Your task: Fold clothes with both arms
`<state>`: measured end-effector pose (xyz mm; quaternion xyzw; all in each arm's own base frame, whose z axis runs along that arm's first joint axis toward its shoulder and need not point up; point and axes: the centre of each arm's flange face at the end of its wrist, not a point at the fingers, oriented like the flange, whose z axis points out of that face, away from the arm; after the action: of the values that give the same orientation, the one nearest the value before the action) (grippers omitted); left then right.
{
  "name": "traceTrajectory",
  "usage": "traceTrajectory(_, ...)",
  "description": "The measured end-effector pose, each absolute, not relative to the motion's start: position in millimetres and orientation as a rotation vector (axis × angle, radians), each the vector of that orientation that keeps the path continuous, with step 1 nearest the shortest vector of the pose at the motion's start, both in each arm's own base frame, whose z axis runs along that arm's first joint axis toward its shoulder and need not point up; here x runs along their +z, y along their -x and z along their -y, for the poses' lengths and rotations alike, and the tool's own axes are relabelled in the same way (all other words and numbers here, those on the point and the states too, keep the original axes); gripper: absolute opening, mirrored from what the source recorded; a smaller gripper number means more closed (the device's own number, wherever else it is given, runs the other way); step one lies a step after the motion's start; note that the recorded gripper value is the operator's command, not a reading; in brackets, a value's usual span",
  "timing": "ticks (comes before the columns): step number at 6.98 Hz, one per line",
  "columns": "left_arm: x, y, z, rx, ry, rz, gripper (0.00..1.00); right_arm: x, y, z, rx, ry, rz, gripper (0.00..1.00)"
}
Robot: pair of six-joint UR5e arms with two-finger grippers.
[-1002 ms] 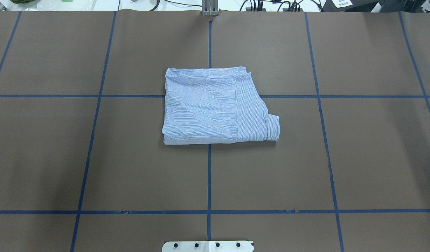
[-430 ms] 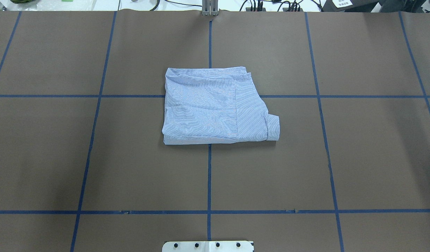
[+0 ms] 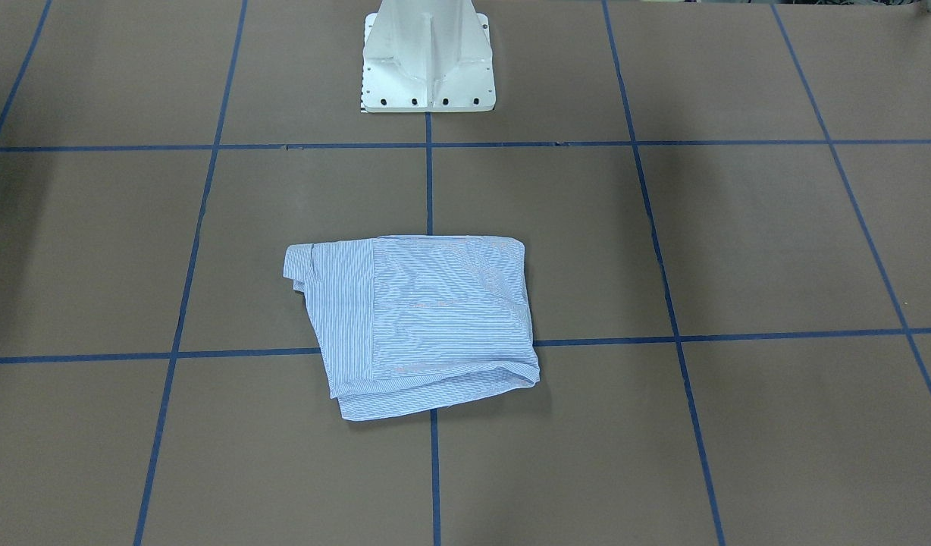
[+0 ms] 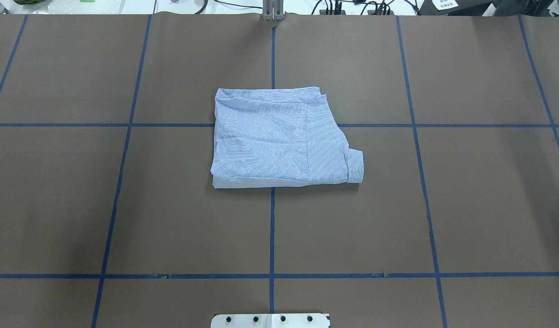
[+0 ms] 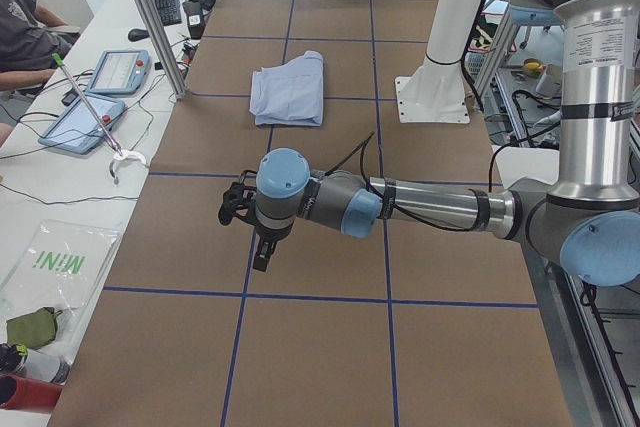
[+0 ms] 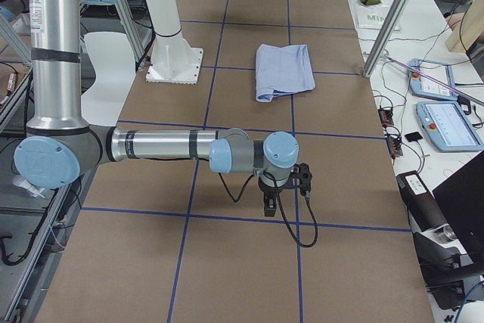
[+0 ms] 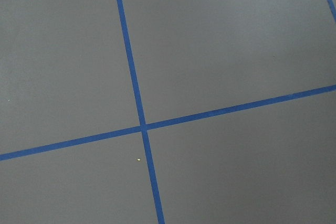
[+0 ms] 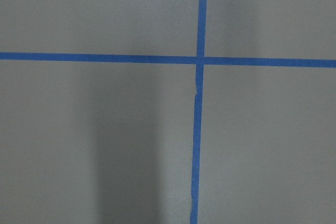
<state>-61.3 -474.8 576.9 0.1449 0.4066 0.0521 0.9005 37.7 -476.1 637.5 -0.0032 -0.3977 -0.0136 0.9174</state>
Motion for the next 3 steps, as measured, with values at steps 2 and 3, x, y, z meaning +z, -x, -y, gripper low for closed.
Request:
traceTrajectory(2,577.2,61.2,474.7,0.109,-0.3,-0.842,1.0,639.2,-37.3,476.3,-0.027,0.01,0.818,1.0)
traceTrajectory(3,576.2,61.2,474.9,0.11,-0.302,-0.842,1.0,638.3,-37.2,477.6,-0.028,0.009,0.818,1.0)
